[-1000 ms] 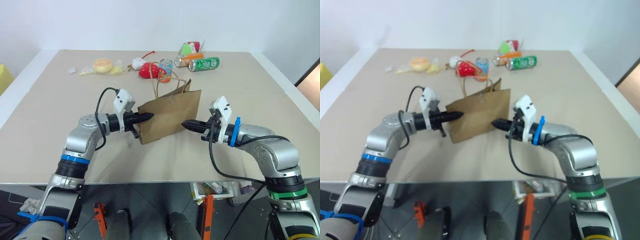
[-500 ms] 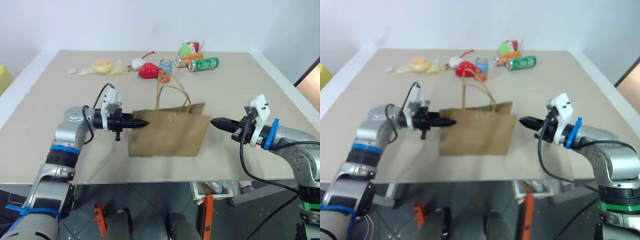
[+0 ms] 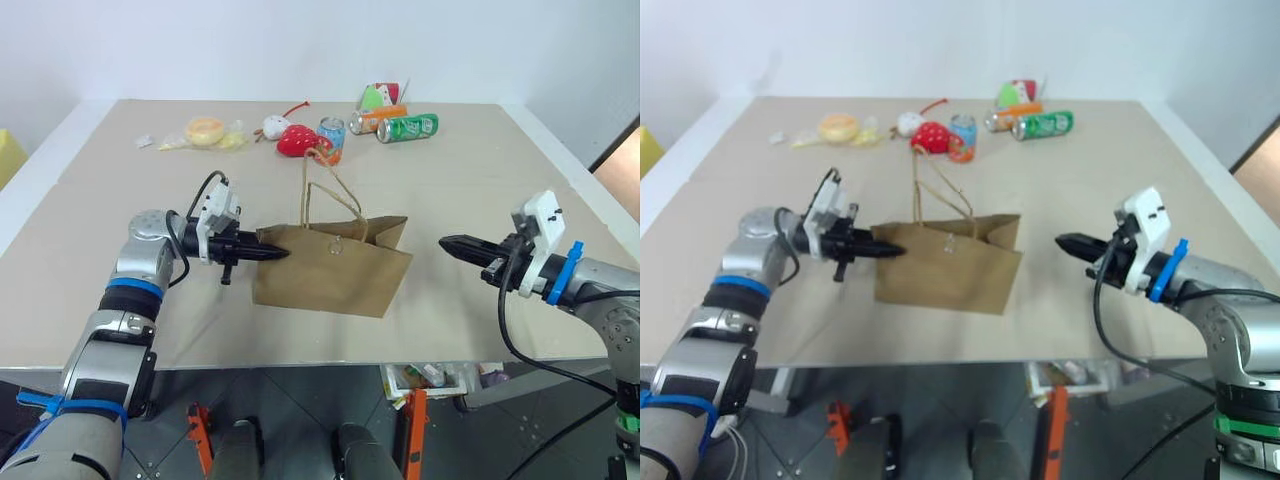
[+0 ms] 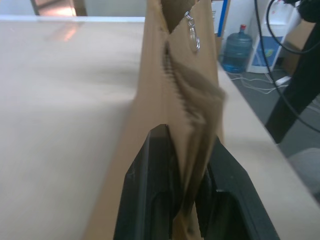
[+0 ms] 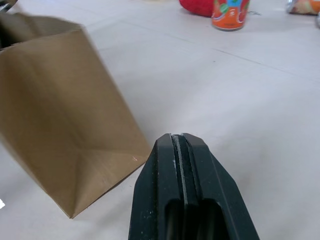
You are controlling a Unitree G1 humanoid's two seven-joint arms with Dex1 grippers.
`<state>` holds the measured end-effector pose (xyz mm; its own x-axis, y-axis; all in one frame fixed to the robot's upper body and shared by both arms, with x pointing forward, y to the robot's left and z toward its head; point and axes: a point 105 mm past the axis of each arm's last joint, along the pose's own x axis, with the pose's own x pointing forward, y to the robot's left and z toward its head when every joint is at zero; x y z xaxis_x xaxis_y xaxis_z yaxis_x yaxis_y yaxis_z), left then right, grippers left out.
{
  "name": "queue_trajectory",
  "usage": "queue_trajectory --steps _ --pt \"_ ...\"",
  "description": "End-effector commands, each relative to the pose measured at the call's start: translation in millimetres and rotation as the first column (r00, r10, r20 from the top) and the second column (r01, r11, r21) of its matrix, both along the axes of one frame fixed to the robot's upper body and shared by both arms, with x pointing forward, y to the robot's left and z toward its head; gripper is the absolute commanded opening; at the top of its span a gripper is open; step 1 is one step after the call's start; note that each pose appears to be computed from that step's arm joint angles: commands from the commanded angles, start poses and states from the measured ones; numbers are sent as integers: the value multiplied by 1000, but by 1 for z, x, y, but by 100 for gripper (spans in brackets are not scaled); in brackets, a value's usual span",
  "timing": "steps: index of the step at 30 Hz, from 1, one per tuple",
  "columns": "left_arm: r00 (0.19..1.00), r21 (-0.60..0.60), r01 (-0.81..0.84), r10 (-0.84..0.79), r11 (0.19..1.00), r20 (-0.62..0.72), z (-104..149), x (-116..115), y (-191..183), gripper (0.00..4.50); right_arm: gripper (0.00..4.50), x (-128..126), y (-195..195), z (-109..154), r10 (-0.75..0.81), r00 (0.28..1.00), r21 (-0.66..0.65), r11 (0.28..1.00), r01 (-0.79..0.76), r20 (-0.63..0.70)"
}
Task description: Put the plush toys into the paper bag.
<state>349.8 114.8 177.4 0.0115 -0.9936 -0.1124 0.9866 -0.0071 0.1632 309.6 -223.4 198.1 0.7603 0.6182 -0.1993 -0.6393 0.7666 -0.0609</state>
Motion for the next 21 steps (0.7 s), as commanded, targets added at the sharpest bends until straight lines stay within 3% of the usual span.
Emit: queue_trajectory --steps 1,4,5,6,13,16,21 --pt "999 -37 -47 46 998 -29 19 2 11 120 0 -4 -1 14 -2 998 -18 1000 3 56" --pt "994 -98 -111 109 989 -21 31 7 14 237 0 -1 -2 13 -3 999 -14 1000 4 53" --pt "991 -139 -130 128 982 -24 40 8 16 246 0 0 -3 13 -5 999 -13 1000 5 53" --pt "988 -166 -154 147 974 -53 48 9 20 307 0 1 -4 13 -8 999 -11 1000 8 53" --pt "911 -117 -302 251 946 -328 59 -7 69 307 0 1 -25 12 -60 997 -14 998 61 42" --pt "823 -79 -464 397 882 -406 54 -5 97 307 0 -1 -38 1 -93 996 -36 995 94 5" --pt "696 -76 -664 578 744 -426 40 -9 135 307 0 -7 -53 -14 -140 990 -16 990 139 -28"
